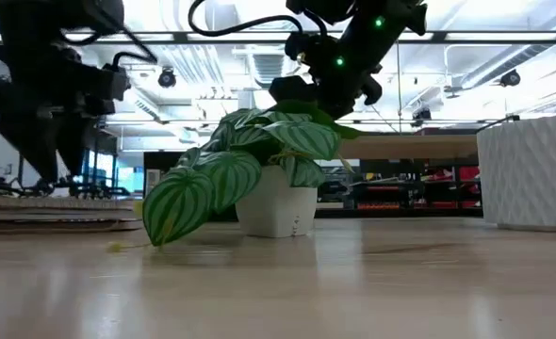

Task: Stock shelves
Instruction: Remove the black book from the black mesh bookshelf

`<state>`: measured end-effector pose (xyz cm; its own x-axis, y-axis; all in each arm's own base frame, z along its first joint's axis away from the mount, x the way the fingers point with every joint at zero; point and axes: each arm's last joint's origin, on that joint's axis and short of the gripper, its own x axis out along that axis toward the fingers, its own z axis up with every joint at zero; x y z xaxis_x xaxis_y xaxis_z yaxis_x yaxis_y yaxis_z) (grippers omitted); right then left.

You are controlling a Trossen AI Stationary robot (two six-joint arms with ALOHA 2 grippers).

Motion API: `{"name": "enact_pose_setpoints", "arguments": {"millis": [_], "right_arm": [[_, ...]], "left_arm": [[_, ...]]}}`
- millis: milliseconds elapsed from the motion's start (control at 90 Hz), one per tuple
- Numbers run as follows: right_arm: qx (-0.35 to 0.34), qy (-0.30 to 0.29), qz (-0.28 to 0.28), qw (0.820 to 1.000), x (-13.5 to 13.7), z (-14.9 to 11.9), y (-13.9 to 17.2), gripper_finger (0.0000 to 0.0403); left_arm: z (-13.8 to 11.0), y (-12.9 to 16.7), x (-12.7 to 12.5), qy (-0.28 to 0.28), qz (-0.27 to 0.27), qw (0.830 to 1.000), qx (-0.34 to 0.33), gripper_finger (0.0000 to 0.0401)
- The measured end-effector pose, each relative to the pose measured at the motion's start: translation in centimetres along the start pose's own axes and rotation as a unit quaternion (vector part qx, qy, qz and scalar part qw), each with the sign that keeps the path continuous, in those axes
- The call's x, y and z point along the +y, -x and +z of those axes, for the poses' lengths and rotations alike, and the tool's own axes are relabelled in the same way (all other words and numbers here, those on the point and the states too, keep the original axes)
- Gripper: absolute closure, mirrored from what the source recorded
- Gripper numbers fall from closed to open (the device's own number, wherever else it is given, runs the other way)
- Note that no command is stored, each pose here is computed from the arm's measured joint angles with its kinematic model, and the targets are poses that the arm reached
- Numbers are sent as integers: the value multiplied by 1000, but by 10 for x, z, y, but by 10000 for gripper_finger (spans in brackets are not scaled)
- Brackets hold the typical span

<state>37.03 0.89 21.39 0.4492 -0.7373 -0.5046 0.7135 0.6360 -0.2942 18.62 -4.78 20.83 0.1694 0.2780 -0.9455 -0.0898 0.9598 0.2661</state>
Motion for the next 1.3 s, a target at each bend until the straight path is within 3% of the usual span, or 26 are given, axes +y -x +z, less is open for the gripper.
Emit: {"name": "enact_pose_setpoints", "arguments": {"millis": [133,322,556,756,878,1033,1300], "right_arm": [[0,0,0,1000,0,0,0,378],[-1,22,-2,1000,0,0,0,379],[-18,36,-22,999,1,1,7,386],[-25,60,-5,998,8,-1,18,389],[-29,65,5,997,13,-4,26,389],[-36,65,24,997,22,-8,38,389],[-47,62,53,996,34,-17,59,389]], "left_arm": [[14,18,4,-1,29,998,-50,221],[29,40,16,-33,122,982,-138,242],[33,53,55,5,91,971,-219,272],[31,52,95,54,122,965,-225,292],[34,47,115,51,135,963,-227,296],[37,38,144,38,106,962,-250,283],[36,13,196,64,132,959,-244,257]]}}
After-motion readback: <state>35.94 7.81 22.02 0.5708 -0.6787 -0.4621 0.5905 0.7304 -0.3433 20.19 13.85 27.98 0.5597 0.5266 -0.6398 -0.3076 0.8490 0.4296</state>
